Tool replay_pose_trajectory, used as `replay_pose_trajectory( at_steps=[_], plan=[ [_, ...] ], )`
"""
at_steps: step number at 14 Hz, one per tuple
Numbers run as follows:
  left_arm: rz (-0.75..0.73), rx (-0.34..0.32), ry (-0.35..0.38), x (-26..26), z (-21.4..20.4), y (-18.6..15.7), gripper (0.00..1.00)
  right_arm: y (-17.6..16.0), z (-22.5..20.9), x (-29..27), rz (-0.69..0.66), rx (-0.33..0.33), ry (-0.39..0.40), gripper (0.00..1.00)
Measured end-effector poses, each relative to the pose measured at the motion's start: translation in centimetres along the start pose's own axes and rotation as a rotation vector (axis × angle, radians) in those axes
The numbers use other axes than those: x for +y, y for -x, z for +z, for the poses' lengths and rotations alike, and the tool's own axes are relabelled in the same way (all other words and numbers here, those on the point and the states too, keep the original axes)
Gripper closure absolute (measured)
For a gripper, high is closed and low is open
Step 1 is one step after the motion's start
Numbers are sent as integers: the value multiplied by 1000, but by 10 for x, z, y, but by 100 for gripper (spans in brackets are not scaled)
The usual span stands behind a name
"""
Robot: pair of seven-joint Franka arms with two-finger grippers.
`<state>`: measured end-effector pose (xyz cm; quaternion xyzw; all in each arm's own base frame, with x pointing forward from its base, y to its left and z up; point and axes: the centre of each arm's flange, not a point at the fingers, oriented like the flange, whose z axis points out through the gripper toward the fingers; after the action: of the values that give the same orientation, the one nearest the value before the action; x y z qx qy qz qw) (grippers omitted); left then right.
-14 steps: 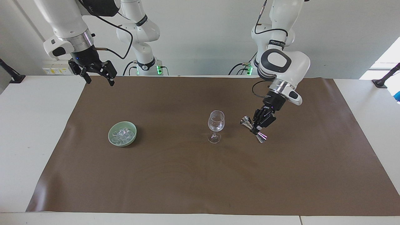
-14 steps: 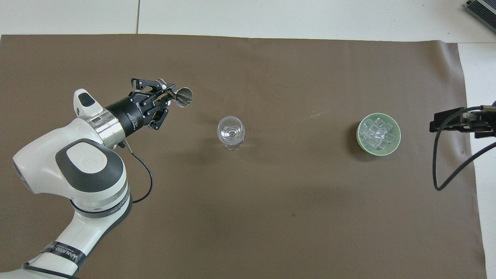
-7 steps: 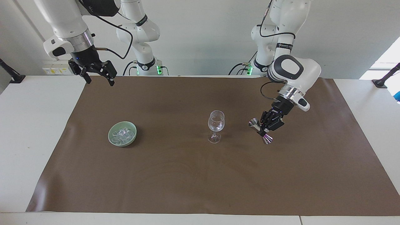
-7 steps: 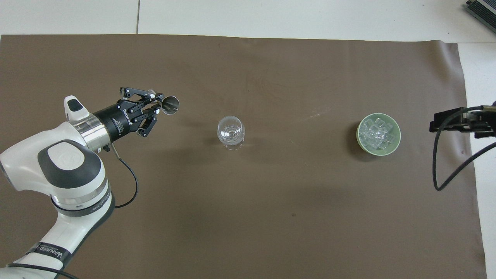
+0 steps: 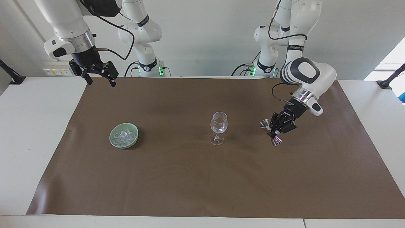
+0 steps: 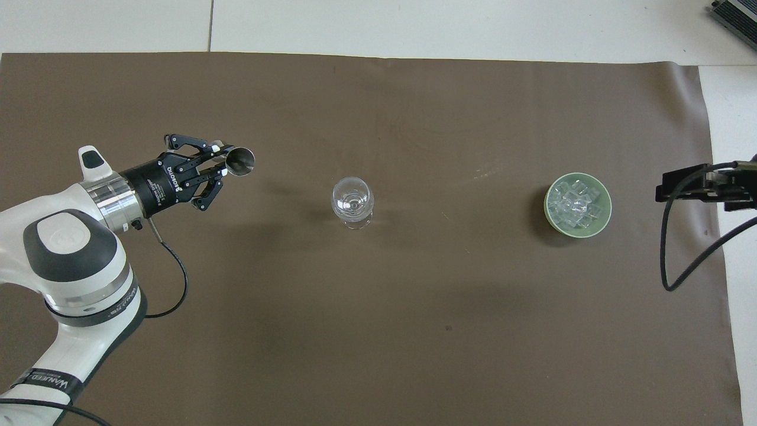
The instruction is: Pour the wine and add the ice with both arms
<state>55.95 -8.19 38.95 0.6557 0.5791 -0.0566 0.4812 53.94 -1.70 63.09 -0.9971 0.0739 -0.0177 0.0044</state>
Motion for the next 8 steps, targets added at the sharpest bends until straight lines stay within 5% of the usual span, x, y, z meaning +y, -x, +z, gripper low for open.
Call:
replay_pose_trajectory(
  at_steps=[5,8],
  plan=[
    [-28,-67,-143,18,-42,-34,80,0,0,0,0,0,0,0],
    [-97,-100,-163,25,-58,-42,80,0,0,0,0,0,0,0]
  ],
)
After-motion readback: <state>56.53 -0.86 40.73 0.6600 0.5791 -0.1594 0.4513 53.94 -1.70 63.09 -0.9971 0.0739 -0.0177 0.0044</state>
